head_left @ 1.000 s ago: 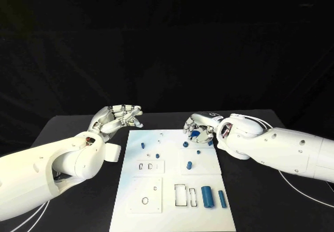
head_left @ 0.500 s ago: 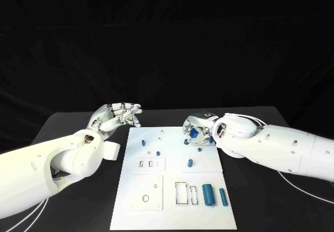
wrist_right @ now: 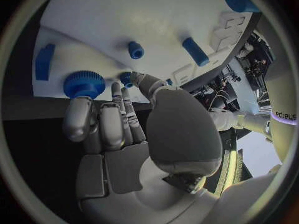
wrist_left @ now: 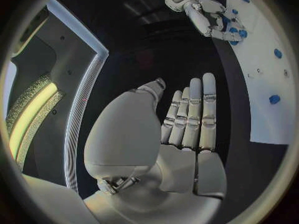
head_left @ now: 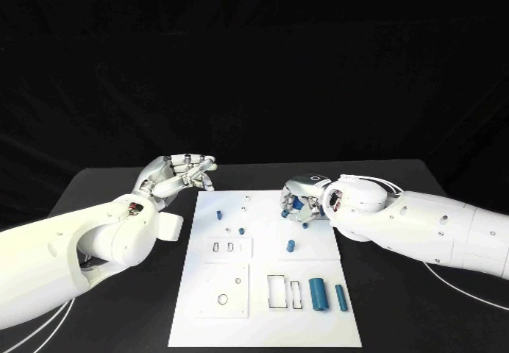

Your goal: Assemble the parts on the task board

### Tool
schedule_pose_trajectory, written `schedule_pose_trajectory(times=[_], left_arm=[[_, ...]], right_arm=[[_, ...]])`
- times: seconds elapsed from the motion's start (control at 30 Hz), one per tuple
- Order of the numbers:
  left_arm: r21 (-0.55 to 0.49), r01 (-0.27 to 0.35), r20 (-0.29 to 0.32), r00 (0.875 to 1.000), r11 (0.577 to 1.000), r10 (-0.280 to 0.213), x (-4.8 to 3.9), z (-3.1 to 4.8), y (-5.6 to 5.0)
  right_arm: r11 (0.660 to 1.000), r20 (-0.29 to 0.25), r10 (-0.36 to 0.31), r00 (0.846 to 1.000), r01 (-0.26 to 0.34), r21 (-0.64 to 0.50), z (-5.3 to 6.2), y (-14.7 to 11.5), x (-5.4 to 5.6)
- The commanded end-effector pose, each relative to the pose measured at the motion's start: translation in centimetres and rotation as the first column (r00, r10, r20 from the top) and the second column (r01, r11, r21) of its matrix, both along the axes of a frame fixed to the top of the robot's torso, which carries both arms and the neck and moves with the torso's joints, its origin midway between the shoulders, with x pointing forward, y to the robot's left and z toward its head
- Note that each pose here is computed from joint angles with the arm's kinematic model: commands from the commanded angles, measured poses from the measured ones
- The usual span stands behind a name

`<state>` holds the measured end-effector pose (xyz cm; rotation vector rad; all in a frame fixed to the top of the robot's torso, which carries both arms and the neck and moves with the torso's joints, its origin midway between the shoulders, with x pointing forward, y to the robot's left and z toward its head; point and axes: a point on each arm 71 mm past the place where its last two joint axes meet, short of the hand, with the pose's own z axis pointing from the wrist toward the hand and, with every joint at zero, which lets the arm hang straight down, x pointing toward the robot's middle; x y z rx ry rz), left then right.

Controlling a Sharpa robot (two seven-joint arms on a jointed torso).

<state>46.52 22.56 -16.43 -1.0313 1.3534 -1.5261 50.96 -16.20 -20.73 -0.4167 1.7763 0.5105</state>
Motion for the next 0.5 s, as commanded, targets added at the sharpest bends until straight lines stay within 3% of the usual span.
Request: schedule_pose_trajectory(times=[0.03,0.5], left_arm=[[-0.007,0.023,0.006,1.0,1.0,-0.023,-0.03,0.17,-0.22],[-0.007,0.027,0.002,1.0,1.0,-0.027,0.01,0.22,-0.18]], right_arm=[[1.0,-0.006,0.005,1.0,-0.006,-0.028,-0.34,0.12,-0.09],[1.0,0.009,-0.006,1.0,0.006,-0.011,-0.35,0.42,0.05]])
